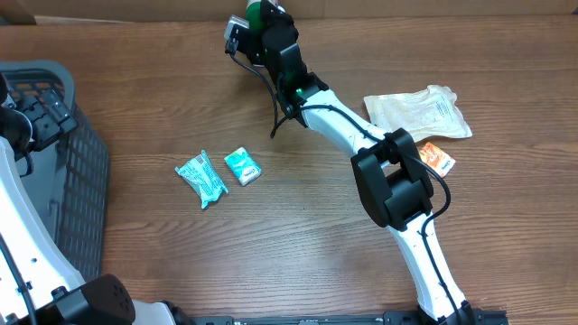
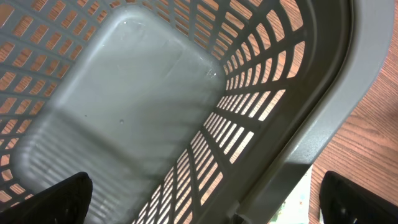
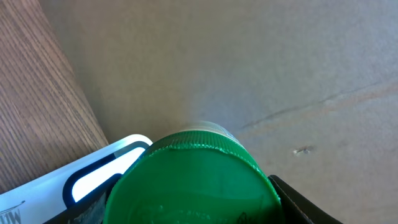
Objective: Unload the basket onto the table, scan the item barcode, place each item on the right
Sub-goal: 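Hold the jar in front of the scanner window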
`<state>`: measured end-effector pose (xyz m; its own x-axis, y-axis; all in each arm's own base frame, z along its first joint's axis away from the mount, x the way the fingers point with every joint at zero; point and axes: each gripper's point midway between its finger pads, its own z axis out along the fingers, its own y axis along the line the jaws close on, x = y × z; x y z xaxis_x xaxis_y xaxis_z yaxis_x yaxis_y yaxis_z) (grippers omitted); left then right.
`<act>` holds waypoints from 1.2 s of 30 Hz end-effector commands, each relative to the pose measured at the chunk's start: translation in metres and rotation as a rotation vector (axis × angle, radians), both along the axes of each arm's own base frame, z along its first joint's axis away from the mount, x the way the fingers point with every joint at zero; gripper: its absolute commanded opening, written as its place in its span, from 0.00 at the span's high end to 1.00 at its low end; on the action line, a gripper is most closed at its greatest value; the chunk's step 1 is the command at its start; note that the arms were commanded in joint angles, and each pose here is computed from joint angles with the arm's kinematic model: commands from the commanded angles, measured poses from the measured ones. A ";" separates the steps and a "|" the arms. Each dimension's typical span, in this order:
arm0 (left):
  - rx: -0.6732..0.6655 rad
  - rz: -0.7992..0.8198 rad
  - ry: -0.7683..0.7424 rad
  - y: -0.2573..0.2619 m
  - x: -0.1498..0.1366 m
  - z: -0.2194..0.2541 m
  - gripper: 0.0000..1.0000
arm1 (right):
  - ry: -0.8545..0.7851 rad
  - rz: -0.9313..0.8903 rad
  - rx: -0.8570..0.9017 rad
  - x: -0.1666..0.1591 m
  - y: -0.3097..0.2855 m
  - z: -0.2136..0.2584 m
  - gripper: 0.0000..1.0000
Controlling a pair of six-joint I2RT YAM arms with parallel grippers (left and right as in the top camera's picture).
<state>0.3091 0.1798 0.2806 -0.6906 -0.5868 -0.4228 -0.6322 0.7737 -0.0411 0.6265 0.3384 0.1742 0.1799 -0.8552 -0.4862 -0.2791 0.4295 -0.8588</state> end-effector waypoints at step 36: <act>-0.002 0.006 -0.006 0.001 0.001 0.001 0.00 | 0.928 -0.277 0.667 -0.184 -0.016 0.066 0.85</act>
